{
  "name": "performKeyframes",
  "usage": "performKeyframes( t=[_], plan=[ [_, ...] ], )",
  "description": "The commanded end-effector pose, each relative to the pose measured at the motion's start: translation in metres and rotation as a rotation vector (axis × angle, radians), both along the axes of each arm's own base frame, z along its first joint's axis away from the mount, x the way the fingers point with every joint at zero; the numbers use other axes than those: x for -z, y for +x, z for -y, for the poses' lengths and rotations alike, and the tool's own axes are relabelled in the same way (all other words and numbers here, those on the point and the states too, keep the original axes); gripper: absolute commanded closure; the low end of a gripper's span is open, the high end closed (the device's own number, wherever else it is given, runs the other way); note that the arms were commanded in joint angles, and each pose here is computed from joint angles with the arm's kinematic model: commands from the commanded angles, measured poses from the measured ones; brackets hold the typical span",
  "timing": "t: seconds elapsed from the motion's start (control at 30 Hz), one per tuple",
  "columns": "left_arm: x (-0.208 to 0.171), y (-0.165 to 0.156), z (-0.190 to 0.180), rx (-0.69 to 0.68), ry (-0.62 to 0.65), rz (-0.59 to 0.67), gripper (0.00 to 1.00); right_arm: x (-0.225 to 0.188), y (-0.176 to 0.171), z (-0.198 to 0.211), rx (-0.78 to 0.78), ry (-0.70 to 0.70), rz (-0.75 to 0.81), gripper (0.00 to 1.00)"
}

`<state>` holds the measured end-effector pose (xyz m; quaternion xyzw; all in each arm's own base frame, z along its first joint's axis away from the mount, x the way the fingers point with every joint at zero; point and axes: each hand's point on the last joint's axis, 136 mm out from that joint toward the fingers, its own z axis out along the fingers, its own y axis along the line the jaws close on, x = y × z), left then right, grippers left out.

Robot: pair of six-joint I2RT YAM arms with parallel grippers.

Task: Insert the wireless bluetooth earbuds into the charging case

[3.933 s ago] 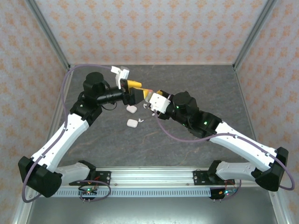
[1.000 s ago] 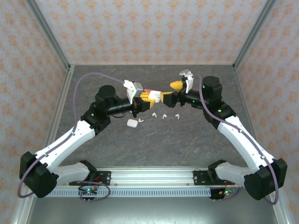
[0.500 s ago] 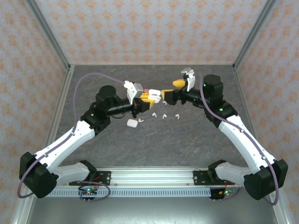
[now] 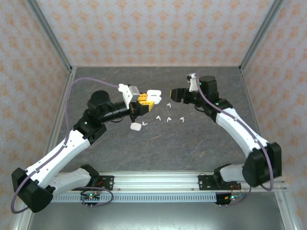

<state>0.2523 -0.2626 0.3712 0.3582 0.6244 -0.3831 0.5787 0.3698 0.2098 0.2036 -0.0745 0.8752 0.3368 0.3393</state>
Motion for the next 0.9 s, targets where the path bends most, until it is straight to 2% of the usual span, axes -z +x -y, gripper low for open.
performKeyframes(
  t=[0.0,0.23,0.5,0.87],
  plan=[
    [-0.02,-0.008,0.0,0.016,-0.017,0.061,1.0,0.025,0.004,-0.01,-0.009,-0.026,-0.093,0.39],
    [-0.023,-0.008,0.0,0.016,-0.021,0.059,1.0,0.093,0.006,-0.037,-0.071,-0.22,-0.24,0.47],
    [-0.021,-0.008,-0.001,0.01,-0.012,0.052,1.0,0.136,0.013,-0.027,-0.022,-0.391,-0.301,0.49],
    [-0.018,-0.007,-0.001,0.003,-0.006,0.044,1.0,0.177,-0.002,-0.023,-0.063,-0.449,-0.387,0.58]
  ],
)
